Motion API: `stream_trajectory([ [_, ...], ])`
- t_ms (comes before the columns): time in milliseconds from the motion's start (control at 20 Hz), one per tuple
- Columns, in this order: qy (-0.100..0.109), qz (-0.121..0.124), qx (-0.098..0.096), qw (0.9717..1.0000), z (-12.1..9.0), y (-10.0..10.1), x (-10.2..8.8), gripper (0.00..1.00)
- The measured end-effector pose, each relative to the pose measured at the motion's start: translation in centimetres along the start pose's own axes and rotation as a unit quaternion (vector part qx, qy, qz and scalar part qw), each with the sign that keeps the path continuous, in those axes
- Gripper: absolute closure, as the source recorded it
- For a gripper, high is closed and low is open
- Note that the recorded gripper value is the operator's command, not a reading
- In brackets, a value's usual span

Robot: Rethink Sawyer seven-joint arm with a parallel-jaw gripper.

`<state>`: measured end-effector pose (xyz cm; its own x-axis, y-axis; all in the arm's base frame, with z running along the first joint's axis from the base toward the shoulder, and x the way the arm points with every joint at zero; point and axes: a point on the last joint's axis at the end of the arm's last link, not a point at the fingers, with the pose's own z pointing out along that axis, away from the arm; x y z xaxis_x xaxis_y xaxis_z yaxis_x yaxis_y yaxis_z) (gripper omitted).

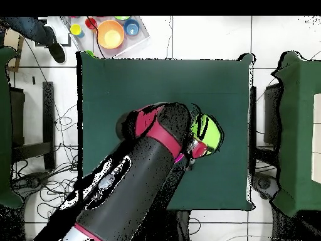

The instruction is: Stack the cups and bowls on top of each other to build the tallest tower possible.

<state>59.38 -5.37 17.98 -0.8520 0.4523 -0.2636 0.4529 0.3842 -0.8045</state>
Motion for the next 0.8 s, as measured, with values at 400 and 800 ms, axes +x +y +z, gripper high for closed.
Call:
stream_trajectory([
  [400,-0.004,-0.004,0.003,1.0,-1.1,1.6,2.0,1.0],
  [800,0.0,-0.007,0.007,0.9999,-1.3,1.8,3.6,1.0],
])
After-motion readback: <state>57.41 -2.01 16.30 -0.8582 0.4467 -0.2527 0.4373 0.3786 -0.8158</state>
